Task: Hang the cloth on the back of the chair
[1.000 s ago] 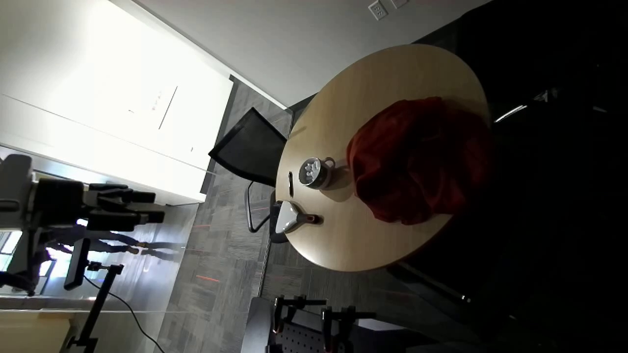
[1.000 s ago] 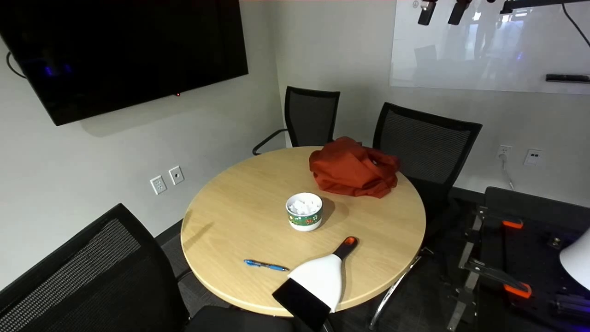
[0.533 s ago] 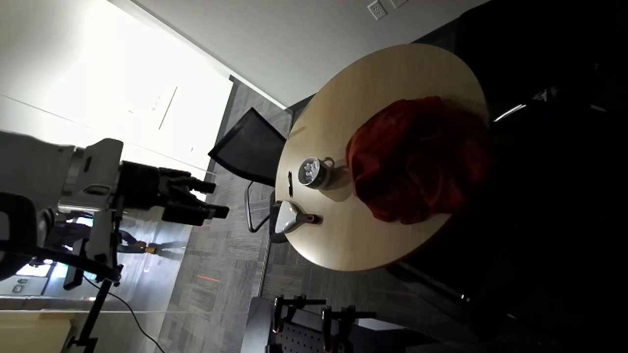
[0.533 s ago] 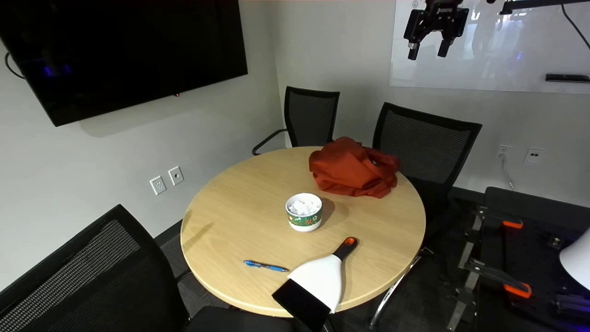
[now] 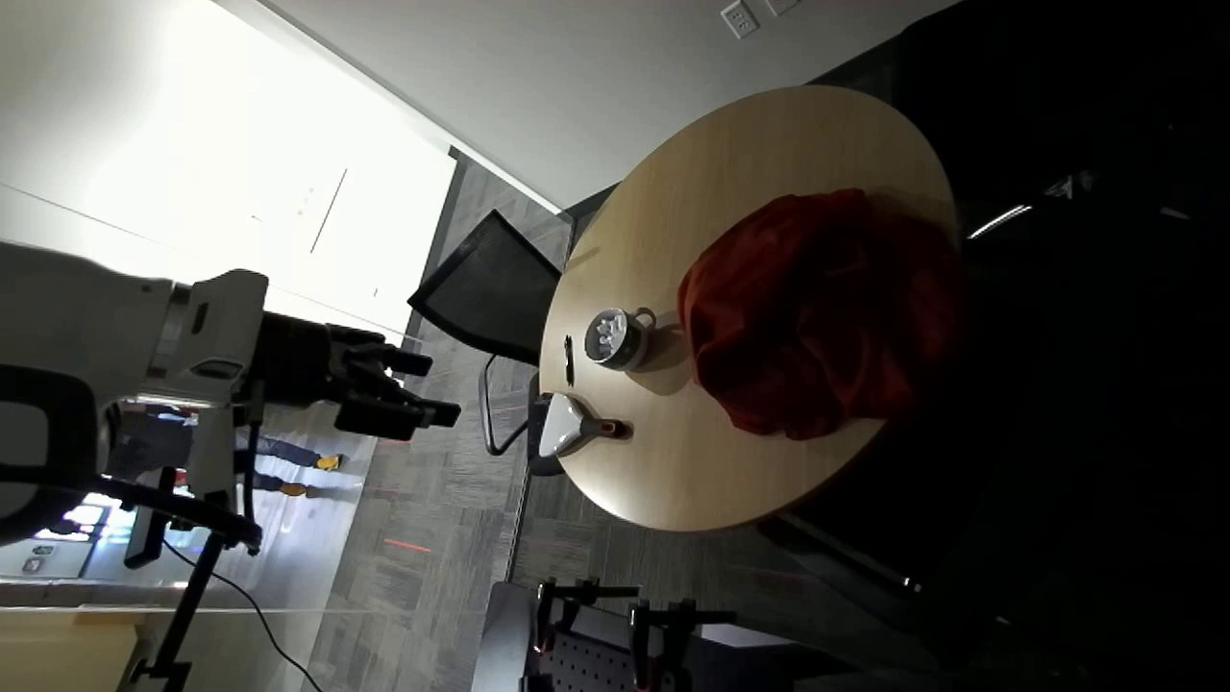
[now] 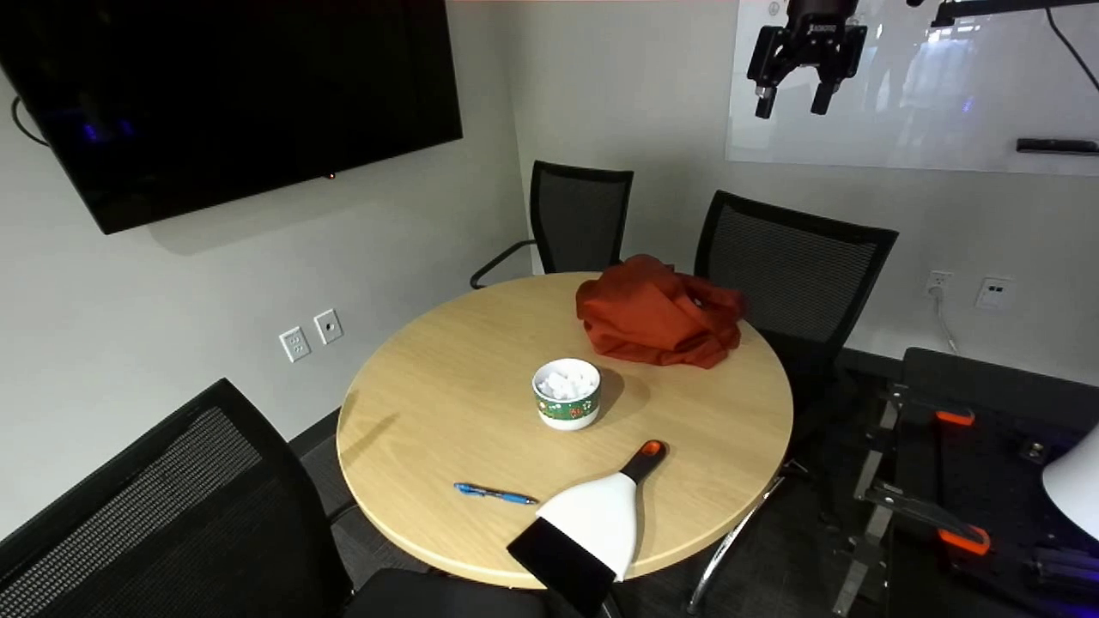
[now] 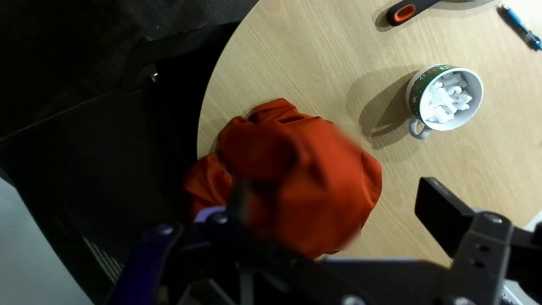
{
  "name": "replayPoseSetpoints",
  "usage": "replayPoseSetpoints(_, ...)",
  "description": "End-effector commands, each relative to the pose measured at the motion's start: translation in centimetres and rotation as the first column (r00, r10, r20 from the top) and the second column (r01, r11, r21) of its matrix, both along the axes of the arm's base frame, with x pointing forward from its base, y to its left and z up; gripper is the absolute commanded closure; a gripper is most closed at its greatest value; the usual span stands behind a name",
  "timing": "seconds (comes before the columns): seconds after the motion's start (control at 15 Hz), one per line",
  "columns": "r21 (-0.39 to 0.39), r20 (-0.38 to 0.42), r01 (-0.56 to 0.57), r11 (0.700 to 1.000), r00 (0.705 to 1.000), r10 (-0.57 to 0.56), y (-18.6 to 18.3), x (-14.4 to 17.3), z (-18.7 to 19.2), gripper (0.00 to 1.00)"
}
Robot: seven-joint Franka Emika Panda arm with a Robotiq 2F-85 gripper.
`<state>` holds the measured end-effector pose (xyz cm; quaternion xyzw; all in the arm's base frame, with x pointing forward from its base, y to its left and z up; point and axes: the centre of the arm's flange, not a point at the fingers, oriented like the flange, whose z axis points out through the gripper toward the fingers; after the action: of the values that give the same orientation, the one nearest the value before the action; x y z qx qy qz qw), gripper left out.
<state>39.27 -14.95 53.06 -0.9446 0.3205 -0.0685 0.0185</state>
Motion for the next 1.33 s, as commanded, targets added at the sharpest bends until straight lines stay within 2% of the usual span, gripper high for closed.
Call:
replayPoseSetpoints(0.0,0.110,-0.031,0.055,0.992,0.998,-0.052,-4.0,3.9,-1.8,0.00)
replayPoseSetpoints(0.13,0.158,-0.062,0.117,0.981,0.992,-0.108,-6.2,6.0,-4.1,0.00)
replayPoseSetpoints(0.27,0.160,-0.093,0.177,0.971,0.982,-0.164,-8.2,8.0,-6.7,0.00)
replayPoseSetpoints(0.47,0.133,-0.149,0.237,0.962,0.965,-0.217,-10.9,11.4,-11.9,0.00)
replayPoseSetpoints(0.53,0.108,-0.179,0.274,0.956,0.951,-0.252,-11.5,12.2,-13.4,0.00)
replayPoseSetpoints(0.6,0.125,-0.148,0.219,0.968,0.969,-0.200,-9.7,8.7,-11.8,0.00)
replayPoseSetpoints(0.73,0.118,-0.181,0.223,0.968,0.963,-0.200,-10.0,9.6,-13.9,0.00)
replayPoseSetpoints(0.93,0.118,-0.162,0.224,0.967,0.966,-0.204,-10.1,9.4,-12.8,0.00)
replayPoseSetpoints(1.07,0.121,-0.159,0.193,0.974,0.972,-0.173,-11.1,11.6,-13.0,0.00)
replayPoseSetpoints(1.2,0.104,-0.168,0.117,0.988,0.981,-0.098,-12.6,14.0,-13.2,0.00)
replayPoseSetpoints(1.27,0.064,-0.174,0.077,0.995,0.983,-0.065,-13.6,15.7,-13.6,0.00)
